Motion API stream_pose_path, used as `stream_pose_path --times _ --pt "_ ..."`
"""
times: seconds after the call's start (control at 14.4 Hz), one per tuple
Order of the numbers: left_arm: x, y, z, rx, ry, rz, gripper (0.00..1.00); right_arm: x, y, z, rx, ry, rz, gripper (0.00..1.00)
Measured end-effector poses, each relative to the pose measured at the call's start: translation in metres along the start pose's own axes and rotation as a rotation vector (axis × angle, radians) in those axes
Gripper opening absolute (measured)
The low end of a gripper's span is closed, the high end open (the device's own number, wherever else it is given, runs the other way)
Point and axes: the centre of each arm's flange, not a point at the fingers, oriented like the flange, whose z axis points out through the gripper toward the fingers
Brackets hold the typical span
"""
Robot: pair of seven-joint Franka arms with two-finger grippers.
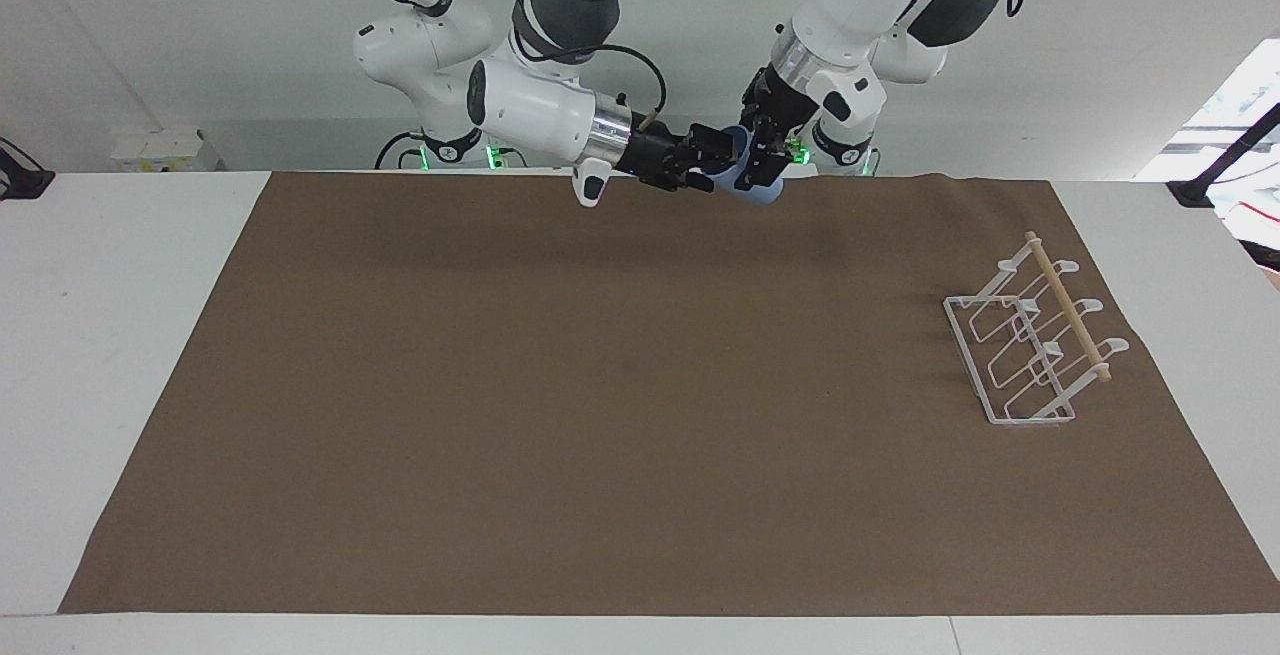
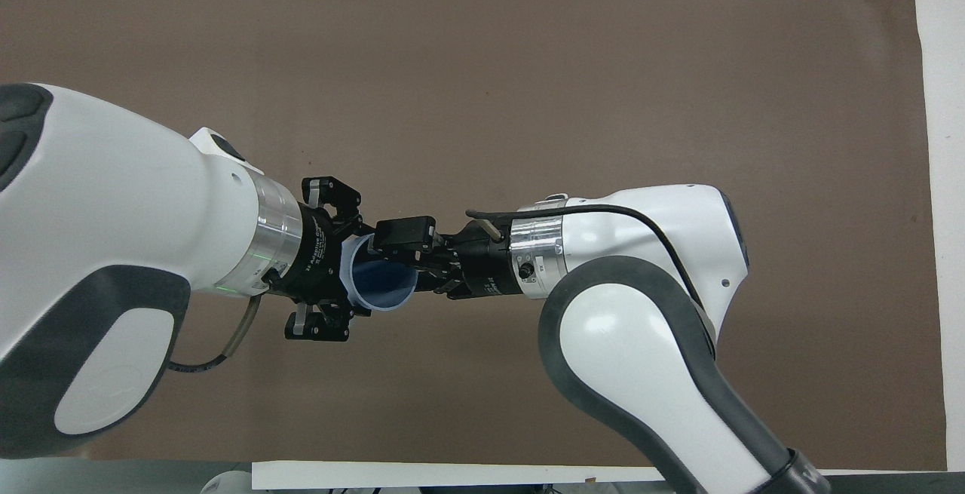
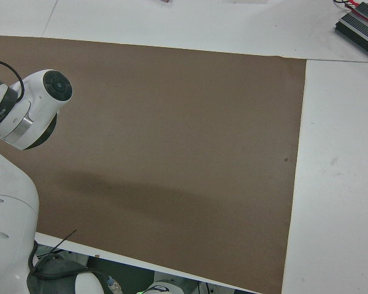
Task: Hang cup on cup holder
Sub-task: 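Open the right gripper and withdraw it from the cup rim, then carry the cup with the left gripper above the wire rack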
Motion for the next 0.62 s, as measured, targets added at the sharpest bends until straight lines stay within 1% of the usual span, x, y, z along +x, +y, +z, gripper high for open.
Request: stream_pose_path --times 0.14,0.35,0.49,0.62 --pt "0.0 -0.001 0.003 0.013 0.006 0.002 0.84 0.004 -0.003 -0.021 -0.053 -0.005 -0.052 1.0" --pt "0.006 -0.003 0.007 0.034 0.054 0.008 0.84 0.012 0.002 -0.083 -0.163 -0.031 -0.109 1.0" --pt "0.012 -0.003 0.009 0.035 0.105 0.011 0.84 0.015 0.018 -0.139 -0.287 -0.048 -0.121 1.0" --pt "0.023 -0.002 0.009 0.022 0.208 0.022 0.84 0.014 0.039 -0.191 -0.442 -0.033 -0.117 1.0"
